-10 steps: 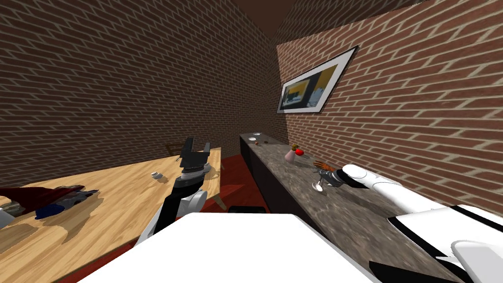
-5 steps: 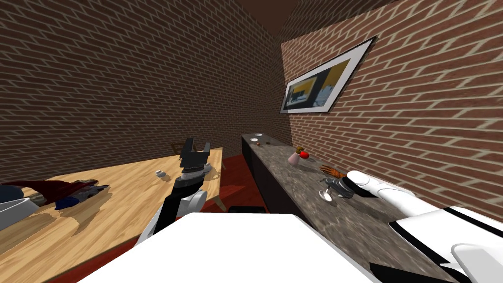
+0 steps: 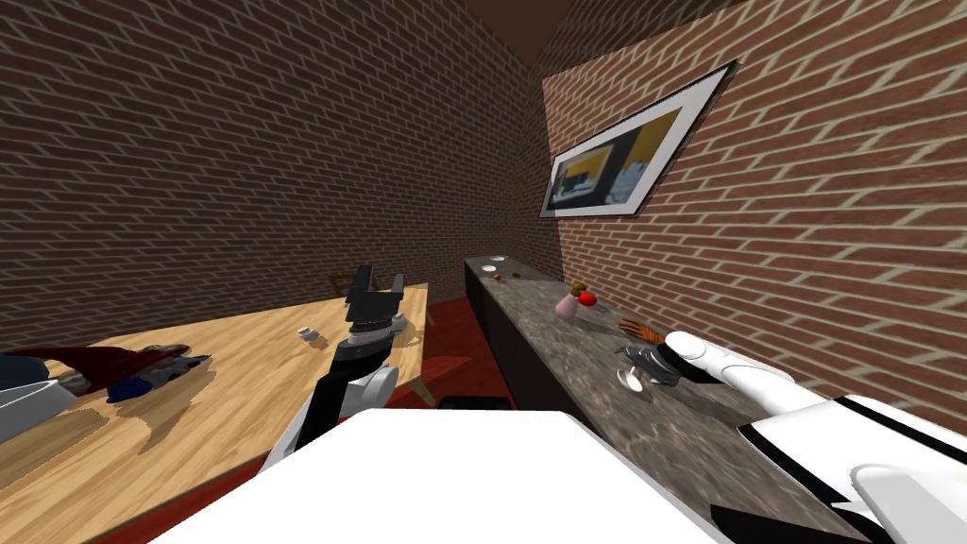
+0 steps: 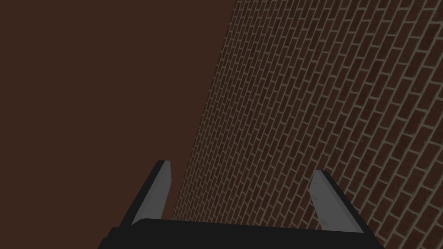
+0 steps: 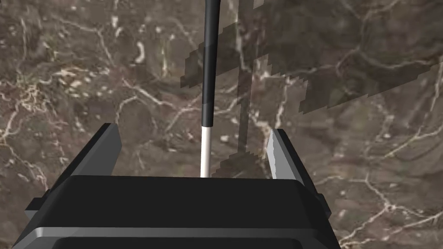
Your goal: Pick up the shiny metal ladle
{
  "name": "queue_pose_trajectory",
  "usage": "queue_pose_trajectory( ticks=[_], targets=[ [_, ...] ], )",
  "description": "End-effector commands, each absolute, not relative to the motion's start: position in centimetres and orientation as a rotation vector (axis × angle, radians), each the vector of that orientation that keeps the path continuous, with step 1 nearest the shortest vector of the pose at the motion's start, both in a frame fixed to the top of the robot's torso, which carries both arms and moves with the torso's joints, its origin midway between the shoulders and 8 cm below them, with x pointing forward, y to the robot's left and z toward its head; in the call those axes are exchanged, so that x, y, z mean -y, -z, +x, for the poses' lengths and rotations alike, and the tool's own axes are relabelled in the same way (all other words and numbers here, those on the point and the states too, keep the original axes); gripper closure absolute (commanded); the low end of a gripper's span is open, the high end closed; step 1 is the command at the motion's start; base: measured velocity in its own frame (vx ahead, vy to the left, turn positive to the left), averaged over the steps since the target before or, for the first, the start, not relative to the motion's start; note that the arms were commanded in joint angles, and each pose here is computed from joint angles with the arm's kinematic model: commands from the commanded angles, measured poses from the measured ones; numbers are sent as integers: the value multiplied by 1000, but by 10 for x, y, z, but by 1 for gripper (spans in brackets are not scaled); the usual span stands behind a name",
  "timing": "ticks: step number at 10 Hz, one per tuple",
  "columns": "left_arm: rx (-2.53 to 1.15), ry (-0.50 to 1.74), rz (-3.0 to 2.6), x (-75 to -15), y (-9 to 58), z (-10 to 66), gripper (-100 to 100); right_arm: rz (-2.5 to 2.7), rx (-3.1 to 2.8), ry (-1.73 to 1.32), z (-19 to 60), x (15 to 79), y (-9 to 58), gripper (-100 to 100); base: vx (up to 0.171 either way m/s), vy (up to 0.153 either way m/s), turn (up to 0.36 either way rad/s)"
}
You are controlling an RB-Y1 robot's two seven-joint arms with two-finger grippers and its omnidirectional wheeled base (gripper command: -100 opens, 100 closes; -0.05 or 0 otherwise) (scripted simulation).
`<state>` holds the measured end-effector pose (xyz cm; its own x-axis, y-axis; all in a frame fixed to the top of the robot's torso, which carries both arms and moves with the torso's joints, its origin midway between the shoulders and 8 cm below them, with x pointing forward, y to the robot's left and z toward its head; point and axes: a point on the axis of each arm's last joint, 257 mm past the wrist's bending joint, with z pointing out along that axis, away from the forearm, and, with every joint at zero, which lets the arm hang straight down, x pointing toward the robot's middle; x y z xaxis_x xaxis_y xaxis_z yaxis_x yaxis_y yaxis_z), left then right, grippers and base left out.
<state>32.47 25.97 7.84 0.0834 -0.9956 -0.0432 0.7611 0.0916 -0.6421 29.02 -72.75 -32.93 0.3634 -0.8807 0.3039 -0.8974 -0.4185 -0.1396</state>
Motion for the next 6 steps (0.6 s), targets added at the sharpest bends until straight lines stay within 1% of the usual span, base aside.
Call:
queue_pose_trajectory(
  ticks=[1, 2, 4, 5, 6],
  targets=[
    [-550, 1407, -531, -260, -78, 325, 0, 2546, 1669, -524, 288, 725, 341, -100, 26, -45, 36],
    [-550, 1406, -531, -260, -78, 325, 0, 2546, 1669, -524, 288, 725, 341, -100, 24, -41, 9],
    [-550, 1406, -531, -260, -78, 325, 0, 2544, 1672, -525, 289, 725, 340, -100, 9, -12, -1],
    [-550, 1406, -531, -260, -78, 325, 0, 2545, 1670, -525, 288, 725, 341, 100, 0, 0, 0],
    [-550, 1407, -531, -260, -78, 325, 0, 2545, 1671, -525, 289, 725, 340, 100, -1, -2, -16]
  ],
)
